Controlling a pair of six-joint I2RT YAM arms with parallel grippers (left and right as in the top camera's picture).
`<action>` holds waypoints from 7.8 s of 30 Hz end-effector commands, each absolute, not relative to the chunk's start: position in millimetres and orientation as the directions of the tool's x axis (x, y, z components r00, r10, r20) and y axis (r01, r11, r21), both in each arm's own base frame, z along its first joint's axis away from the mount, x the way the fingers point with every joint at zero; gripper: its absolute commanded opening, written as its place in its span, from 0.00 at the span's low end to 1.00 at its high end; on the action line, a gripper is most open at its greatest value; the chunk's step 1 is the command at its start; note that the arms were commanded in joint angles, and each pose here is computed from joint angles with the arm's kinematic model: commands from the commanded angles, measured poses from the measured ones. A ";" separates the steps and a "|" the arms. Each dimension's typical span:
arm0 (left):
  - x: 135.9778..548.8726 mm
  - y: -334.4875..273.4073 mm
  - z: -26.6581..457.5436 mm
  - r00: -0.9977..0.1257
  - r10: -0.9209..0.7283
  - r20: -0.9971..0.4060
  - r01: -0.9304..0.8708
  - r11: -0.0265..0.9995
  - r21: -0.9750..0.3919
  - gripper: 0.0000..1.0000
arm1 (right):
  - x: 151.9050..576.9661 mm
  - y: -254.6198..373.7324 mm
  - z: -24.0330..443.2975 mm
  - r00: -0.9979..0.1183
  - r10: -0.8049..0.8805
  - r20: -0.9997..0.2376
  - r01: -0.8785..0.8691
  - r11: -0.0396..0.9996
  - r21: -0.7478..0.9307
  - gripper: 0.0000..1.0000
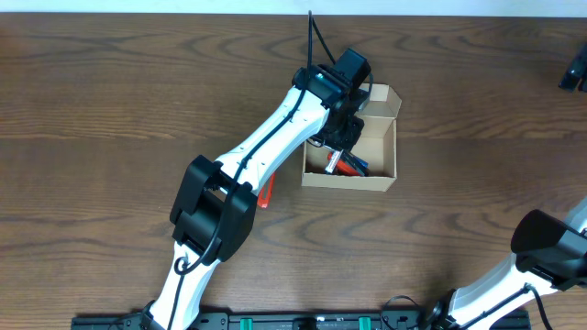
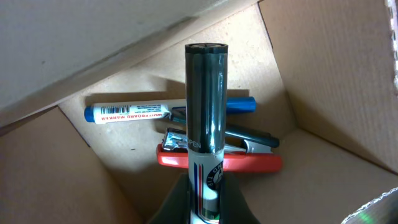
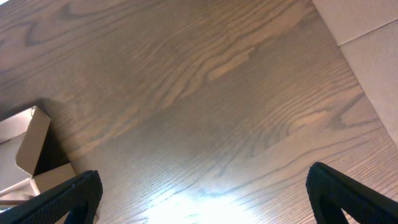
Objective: Pack container
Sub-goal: 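Carry the marker into the box and release it, then lift the left gripper and move it over the orange box cutter, then lower the left gripper and grasp the box cutter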
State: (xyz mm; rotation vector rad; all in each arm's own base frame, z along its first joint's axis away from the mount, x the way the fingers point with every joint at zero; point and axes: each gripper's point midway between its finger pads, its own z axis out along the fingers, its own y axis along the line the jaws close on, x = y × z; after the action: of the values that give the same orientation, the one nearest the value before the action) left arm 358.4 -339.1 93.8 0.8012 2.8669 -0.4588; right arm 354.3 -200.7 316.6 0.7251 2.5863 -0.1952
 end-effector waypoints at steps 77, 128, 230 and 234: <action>300.1 -145.0 67.5 -0.991 0.132 -0.029 0.135 0.979 -0.156 0.40 | 349.5 -199.6 329.7 -0.741 0.463 -0.486 0.534 0.846 -0.009 0.99; 284.6 -166.0 -5.1 -0.988 0.152 -0.007 0.151 0.981 -0.122 0.47 | 349.4 -199.6 329.7 -0.742 0.463 -0.486 0.533 0.846 -0.009 0.99; 320.1 -244.7 -4.2 -0.972 0.192 -0.138 0.220 0.946 -0.237 0.61 | 349.5 -199.6 329.7 -0.742 0.463 -0.486 0.533 0.846 -0.009 0.99; 321.0 -244.5 -3.6 -0.972 0.188 -0.139 0.217 0.947 -0.236 0.57 | 349.5 -199.6 329.7 -0.741 0.463 -0.486 0.534 0.846 -0.009 0.99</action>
State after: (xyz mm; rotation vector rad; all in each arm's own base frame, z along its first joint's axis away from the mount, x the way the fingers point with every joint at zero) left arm 320.9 -243.4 4.3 0.3215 2.9654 -0.3872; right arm 354.3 -200.6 316.6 0.7255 2.5861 -0.1946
